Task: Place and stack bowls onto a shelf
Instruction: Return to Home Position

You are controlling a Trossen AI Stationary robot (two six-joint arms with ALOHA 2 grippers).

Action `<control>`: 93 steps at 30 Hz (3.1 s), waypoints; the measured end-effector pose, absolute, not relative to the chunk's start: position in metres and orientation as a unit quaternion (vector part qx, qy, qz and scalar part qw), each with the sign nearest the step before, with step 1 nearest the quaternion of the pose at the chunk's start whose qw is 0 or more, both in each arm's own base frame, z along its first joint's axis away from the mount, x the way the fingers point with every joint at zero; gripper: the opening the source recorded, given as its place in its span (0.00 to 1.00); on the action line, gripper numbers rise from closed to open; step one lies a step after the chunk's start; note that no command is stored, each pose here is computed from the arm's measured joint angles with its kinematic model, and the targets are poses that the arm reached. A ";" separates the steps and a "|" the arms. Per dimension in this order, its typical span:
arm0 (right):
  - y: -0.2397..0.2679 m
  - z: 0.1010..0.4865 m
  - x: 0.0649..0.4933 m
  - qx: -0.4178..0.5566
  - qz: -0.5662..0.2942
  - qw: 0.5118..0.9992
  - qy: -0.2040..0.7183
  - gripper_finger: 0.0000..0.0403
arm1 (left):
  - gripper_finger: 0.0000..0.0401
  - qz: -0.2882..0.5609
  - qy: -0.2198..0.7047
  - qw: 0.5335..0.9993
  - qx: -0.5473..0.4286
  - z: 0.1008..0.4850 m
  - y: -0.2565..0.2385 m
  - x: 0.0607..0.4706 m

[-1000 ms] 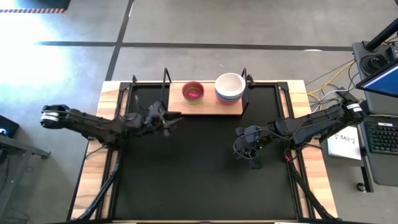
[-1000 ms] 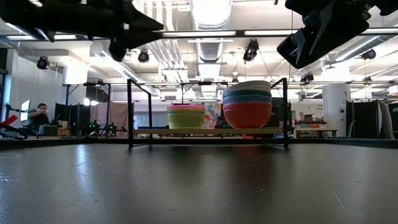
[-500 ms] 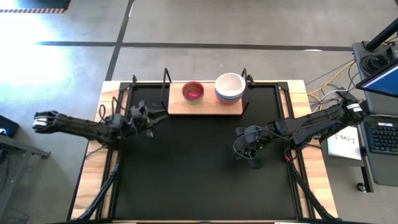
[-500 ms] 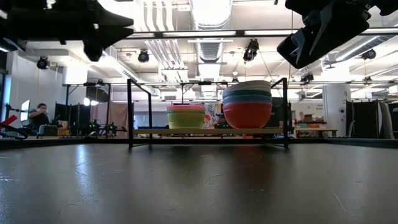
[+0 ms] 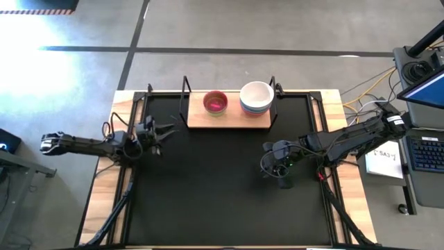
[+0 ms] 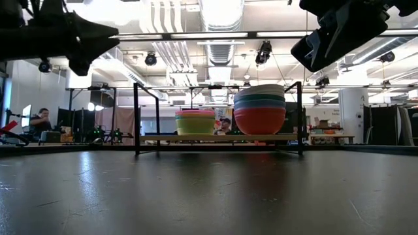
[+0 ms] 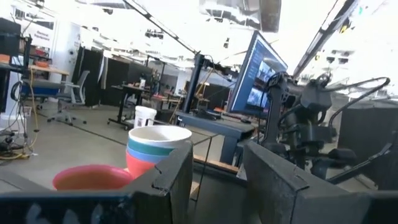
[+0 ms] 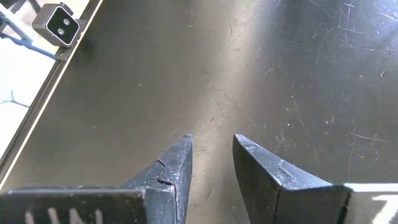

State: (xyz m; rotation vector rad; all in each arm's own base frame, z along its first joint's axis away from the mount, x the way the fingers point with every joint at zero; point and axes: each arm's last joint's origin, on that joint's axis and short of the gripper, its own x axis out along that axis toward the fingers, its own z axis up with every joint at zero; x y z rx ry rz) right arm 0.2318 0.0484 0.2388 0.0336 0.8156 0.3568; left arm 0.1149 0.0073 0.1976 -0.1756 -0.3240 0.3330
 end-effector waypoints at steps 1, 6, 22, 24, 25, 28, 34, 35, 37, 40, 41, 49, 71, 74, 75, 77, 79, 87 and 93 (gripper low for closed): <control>0.048 0.239 0.232 0.016 0.173 0.902 0.394 0.26 | 0.31 0.165 -0.158 0.969 -0.088 0.198 0.008 0.114; 0.048 0.239 0.232 0.016 0.173 0.902 0.394 0.26 | 0.31 0.167 -0.149 0.971 -0.083 0.197 0.008 0.108; 0.048 0.239 0.232 0.016 0.173 0.902 0.394 0.26 | 0.31 0.226 -0.112 0.965 -0.070 0.186 0.014 0.095; 0.048 0.239 0.232 0.017 0.172 0.902 0.394 0.26 | 0.31 0.244 -0.109 0.961 -0.074 0.185 0.015 0.094; 0.048 0.239 0.232 0.017 0.172 0.902 0.394 0.26 | 0.31 0.257 -0.108 0.957 -0.078 0.184 0.016 0.093; 0.048 0.239 0.232 0.017 0.172 0.902 0.394 0.26 | 0.31 0.279 -0.105 0.951 -0.082 0.183 0.018 0.091; 0.048 0.239 0.232 0.016 0.173 0.902 0.394 0.26 | 0.31 0.285 -0.068 0.954 -0.065 0.176 0.018 0.092; 0.048 0.239 0.232 0.016 0.173 0.902 0.394 0.26 | 0.31 0.286 -0.059 0.955 -0.055 0.175 0.018 0.092; 0.048 0.239 0.232 0.017 0.172 0.902 0.394 0.26 | 0.31 0.287 -0.051 0.956 -0.038 0.174 0.018 0.092; 0.048 0.239 0.232 0.016 0.173 0.902 0.394 0.26 | 0.31 0.287 -0.050 0.956 -0.033 0.175 0.018 0.092; 0.048 0.239 0.232 0.017 0.172 0.902 0.394 0.26 | 0.31 0.287 -0.050 0.956 -0.033 0.175 0.018 0.092; 0.048 0.239 0.232 0.016 0.173 0.902 0.394 0.26 | 0.31 0.287 -0.046 0.956 -0.032 0.175 0.018 0.092; 0.048 0.239 0.232 0.016 0.172 0.903 0.394 0.26 | 0.31 0.286 -0.046 0.957 -0.032 0.176 0.018 0.092; 0.048 0.243 0.228 0.011 0.175 0.907 0.384 0.26 | 0.31 0.286 -0.046 0.957 -0.032 0.176 0.018 0.092; 0.047 0.246 0.226 0.003 0.179 0.909 0.376 0.26 | 0.31 0.286 -0.046 0.957 -0.032 0.176 0.018 0.092; 0.046 0.249 0.224 -0.024 0.190 0.917 0.349 0.26 | 0.31 0.286 -0.046 0.957 -0.032 0.176 0.018 0.092; 0.045 0.252 0.222 -0.065 0.203 0.930 0.298 0.26 | 0.31 0.286 -0.045 0.957 -0.032 0.176 0.018 0.092; 0.041 0.250 0.198 -0.158 0.205 0.963 0.081 0.26 | 0.31 0.286 -0.045 0.957 -0.032 0.176 0.018 0.092; 0.036 0.230 0.169 -0.141 0.192 0.971 0.003 0.26 | 0.31 0.286 -0.044 0.957 -0.032 0.176 0.018 0.092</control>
